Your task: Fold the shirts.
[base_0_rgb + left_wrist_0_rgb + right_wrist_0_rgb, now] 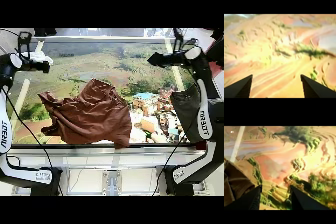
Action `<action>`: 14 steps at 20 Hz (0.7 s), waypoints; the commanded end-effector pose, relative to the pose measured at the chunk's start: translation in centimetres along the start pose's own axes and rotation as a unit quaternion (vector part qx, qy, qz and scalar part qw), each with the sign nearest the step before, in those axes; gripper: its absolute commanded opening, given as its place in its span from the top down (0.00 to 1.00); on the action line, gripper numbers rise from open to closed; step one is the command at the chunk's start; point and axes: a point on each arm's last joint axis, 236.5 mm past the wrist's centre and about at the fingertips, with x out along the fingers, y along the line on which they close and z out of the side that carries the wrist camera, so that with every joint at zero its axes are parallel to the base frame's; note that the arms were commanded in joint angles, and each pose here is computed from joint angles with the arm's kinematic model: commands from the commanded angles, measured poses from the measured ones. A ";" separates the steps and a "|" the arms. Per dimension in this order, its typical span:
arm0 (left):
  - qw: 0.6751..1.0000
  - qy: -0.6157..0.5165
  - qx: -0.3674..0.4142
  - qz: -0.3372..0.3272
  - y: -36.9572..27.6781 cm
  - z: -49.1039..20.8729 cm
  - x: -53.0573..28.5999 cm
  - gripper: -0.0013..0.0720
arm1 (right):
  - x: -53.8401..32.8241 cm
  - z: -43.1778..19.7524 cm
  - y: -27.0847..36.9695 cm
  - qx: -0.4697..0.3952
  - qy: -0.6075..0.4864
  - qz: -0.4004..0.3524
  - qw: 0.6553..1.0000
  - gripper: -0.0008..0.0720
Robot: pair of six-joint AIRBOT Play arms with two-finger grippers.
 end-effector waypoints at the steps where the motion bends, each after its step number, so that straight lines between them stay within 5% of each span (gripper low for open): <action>1: 0.997 -0.073 -0.031 0.016 0.9 4.3 -3.6 0.01 | 0.2 -0.5 1.7 -0.009 0.027 0.024 0.999 0.43; 7: 0.987 0.032 -0.142 0.074 8.6 -3.0 -13.7 0.02 | -3.4 -10.2 1.1 -0.027 0.252 0.010 0.967 0.43; 10: 0.969 0.113 -0.192 0.103 10.2 -12.0 -18.0 0.02 | -4.0 -11.2 1.1 -0.028 0.276 0.011 0.961 0.43; 14: 0.959 0.256 -0.115 0.044 5.5 -24.4 -20.6 0.03 | -3.7 -10.7 1.6 -0.033 0.264 0.024 0.964 0.43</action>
